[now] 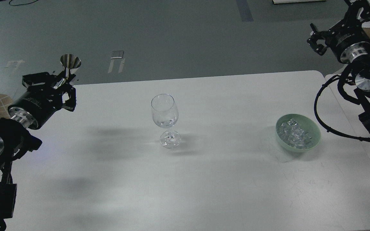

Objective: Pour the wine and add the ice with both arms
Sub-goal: 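Move the jigger back toward its starting spot near the left arm, then lower the upright jigger onto the table with the left gripper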

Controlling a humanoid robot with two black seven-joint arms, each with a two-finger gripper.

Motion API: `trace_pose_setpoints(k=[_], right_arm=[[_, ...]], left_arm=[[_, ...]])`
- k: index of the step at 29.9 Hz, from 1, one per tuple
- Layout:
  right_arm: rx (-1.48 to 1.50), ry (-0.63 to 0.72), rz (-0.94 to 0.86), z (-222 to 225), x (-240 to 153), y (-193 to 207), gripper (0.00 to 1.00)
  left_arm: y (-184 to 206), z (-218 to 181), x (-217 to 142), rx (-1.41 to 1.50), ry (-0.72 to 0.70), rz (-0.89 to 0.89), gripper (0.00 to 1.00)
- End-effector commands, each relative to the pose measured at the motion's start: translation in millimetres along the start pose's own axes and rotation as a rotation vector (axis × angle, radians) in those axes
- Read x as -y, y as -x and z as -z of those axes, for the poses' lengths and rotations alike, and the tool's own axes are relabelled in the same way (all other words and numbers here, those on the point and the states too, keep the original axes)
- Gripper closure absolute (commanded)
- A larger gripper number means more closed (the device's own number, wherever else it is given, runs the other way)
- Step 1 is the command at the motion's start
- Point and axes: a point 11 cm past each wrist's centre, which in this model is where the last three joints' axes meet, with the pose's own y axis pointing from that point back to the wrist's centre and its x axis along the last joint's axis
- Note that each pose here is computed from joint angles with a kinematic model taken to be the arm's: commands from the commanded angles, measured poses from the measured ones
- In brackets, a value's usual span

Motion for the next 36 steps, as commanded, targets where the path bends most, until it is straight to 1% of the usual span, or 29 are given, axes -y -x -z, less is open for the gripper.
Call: trace_pose_setpoints(k=[1,3,5,9,16,19,22,26,34,36], right_arm=[[-0.012,0.003,0.004,1,1,2,0.0],[-0.018,0.007,0.007,0,2,4,0.0],[-0.021,0.01,0.003,-1,1,2,0.0],[-0.024,0.014,0.005,-2,2,4,0.0],[-0.054,0.039,0.009,-9,4,11,0.0],[-0.055,0.04,0.009,-9,4,11,0.0],[-0.058,0.043,0.008,-10,4,10,0.0],[-0.06,0.045,0.0,-11,4,8,0.0],[-0.06,0.046,-0.001,-12,3,8,0.0],[-0.059,0.049,-0.004,-14,3,7,0.0]], left_arm=[[-27,-9,-9,-0.081,0.032,-0.035,0.82],[-37,-12,-13,-0.102,0.046,-0.029,0.82],[-37,-20,-18,-0.135,0.079,0.03,0.81],[-35,-21,-26,-0.174,0.102,0.112,0.82],[-58,-3,-38,-0.215,0.107,0.098,0.82],[-75,5,-51,-0.175,0.131,0.141,0.83],[-79,10,-54,-0.171,0.147,0.168,0.84],[-90,20,-54,-0.214,0.165,0.145,0.84],[-111,34,-53,-0.253,0.138,0.053,0.84],[-117,39,-53,-0.271,0.118,0.003,0.85]])
